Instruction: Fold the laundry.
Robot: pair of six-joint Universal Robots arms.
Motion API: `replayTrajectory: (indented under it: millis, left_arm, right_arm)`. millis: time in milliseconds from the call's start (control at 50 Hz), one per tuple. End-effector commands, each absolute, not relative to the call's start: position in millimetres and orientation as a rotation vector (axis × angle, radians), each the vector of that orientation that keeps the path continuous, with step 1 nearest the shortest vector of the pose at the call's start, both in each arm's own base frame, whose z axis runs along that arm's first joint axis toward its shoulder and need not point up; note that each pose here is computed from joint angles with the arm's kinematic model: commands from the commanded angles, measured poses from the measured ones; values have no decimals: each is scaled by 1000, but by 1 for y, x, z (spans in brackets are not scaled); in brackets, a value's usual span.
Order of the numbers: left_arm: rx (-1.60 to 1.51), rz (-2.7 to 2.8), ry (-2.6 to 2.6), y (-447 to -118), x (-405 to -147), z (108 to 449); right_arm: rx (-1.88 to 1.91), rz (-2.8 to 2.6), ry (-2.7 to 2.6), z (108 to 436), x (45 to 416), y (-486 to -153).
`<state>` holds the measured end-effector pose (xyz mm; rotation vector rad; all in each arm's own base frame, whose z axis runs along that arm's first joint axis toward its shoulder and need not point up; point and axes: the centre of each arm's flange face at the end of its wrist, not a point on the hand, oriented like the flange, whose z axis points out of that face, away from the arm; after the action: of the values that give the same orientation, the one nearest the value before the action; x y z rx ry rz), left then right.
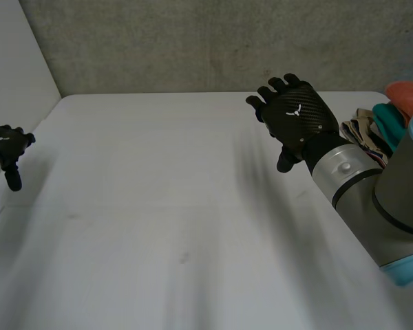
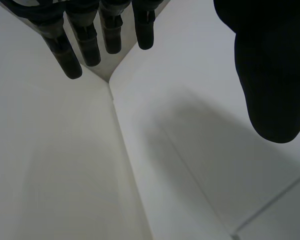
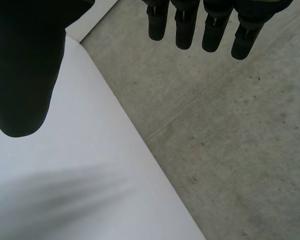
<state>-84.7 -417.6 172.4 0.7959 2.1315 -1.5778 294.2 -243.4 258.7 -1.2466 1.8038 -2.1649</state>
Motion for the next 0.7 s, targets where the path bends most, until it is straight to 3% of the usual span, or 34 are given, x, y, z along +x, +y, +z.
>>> replayTrajectory:
  millis: [20, 180, 260, 300, 380, 460, 700]
  left_arm:
    - [756, -1781, 2134, -404, -92, 198]
    - [468, -2213, 1991, -384, -112, 278]
    - [359, -2384, 1996, -359, -130, 316]
    - [356, -2406, 2116, -330, -153, 330]
    - [495, -2310, 2341, -279, -194, 336]
    - [598, -2182, 2467, -236, -218, 337]
    - [461, -2180, 2364, -233, -219, 336]
  right_arm:
    - [-1243, -2154, 1798, 261, 292, -249]
    - [-1085, -2178, 1763, 284, 283, -263]
    - [-912, -2198, 1774, 305, 271, -272]
    - [-755, -2184, 1878, 316, 253, -282]
    - [-630, -2061, 2054, 310, 240, -288]
    - [-599, -1950, 2158, 301, 235, -286]
    - [-610, -2002, 2115, 300, 234, -288]
